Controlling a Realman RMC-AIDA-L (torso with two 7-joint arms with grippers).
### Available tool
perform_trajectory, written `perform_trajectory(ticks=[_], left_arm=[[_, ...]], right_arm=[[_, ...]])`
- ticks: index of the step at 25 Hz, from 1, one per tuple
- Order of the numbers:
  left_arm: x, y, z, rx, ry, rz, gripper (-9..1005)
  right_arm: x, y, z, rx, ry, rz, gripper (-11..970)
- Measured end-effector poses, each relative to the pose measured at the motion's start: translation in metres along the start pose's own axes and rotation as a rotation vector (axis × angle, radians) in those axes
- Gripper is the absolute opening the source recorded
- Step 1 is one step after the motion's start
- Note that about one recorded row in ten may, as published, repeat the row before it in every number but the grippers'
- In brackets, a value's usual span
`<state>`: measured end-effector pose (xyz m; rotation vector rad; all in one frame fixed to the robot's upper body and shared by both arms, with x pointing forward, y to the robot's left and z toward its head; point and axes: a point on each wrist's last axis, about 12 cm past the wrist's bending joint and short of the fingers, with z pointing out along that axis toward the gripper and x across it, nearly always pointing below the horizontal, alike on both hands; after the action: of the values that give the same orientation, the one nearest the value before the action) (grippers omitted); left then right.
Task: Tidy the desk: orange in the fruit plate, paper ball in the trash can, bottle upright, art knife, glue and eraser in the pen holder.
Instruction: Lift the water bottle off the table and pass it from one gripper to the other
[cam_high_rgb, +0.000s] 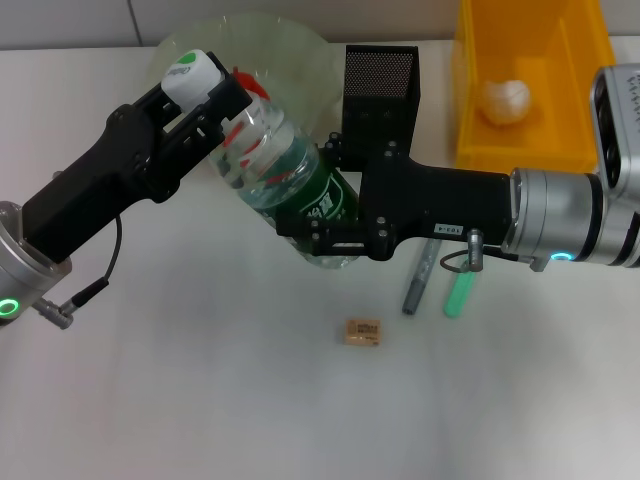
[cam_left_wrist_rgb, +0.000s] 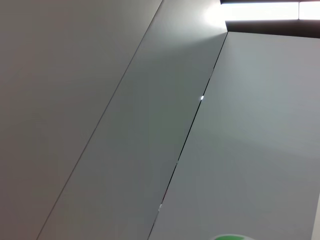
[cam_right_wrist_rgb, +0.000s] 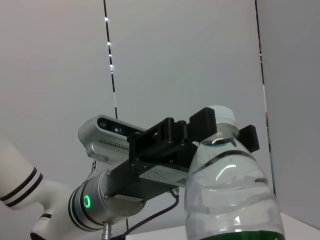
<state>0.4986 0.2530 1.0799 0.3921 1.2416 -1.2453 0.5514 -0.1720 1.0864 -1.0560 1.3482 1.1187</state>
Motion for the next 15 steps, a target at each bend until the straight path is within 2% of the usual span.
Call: perform_trajectory(ticks=[7,12,15], left_arm=[[0.0004,0.0001,-0.0006,-0.003,0.002,-0.006,513],[0.0003,0.001,-0.0022,-0.014,0.005,-0.011,440],[0.0004,0.0013,-0.0023,-0.016,0.006,-0.013,440]], right_arm=[[0.0007,-0.0007,0.0,0.006,0.006,-0.002,793],[0.0006,-0.0006,-0.0001,0.005,0.006,-0.001,794],[0.0009,-0.0005,0.0,0.005,0.006,0.003,795]])
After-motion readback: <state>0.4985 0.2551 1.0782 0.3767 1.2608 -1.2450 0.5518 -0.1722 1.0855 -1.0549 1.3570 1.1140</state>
